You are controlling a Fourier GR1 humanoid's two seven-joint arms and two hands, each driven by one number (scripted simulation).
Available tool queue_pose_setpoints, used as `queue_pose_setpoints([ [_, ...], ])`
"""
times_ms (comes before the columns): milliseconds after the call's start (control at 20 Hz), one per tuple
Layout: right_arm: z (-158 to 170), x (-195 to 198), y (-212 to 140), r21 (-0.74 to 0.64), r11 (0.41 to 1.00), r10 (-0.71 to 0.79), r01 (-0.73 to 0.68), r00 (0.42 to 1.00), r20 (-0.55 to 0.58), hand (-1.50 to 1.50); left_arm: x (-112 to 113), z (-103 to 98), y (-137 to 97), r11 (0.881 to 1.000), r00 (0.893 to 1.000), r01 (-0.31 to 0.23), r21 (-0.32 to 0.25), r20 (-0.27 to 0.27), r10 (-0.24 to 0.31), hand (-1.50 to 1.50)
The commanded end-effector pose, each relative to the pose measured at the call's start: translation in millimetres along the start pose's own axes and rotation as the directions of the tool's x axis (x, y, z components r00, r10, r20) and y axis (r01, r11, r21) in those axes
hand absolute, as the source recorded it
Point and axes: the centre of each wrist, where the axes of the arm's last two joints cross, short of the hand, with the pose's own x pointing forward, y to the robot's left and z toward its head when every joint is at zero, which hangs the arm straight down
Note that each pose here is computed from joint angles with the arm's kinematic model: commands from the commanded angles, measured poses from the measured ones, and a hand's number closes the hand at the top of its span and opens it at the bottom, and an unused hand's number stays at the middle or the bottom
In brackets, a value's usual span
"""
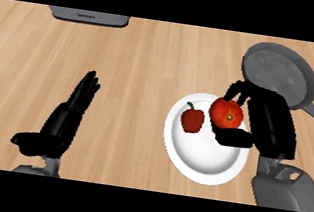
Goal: Pick the tomato from the plate and place it in the pan
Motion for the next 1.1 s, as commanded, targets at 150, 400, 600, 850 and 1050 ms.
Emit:
queue_pose_setpoints([
  [150, -20, -26, -13, -0.103, 0.985, -0.154, 0.14, 0.978, -0.139, 1.5, -2, 3, -2, 1.0, 1.0, -0.008, 0.007, 0.002, 0.008, 0.0],
  [400, -67, -87, -23, -0.204, 0.972, -0.157, 0.117, 0.969, -0.193, 1.5, -2, 0, -9, 1.0, 1.0, -0.003, -0.022, 0.009, 0.003, 0.0],
  [600, -74, -122, -33, -0.286, 0.957, -0.11, 0.057, 0.979, -0.174, 1.5, -12, 9, -19, 1.0, 1.0, -0.001, -0.012, 0.016, 0.001, 0.0],
  [850, -84, -169, -36, -0.389, 0.916, 0.01, -0.096, 0.976, -0.216, 1.5, -3, -11, -10, 1.0, 1.0, -0.004, -0.028, 0.01, 0.005, 0.0],
  [1050, -91, -183, -16, -0.484, 0.875, -0.112, -0.012, 0.968, -0.225, 1.5, 10, -8, -11, 0.999, 1.0, 0.003, -0.042, 0.022, -0.002, 0.0],
])
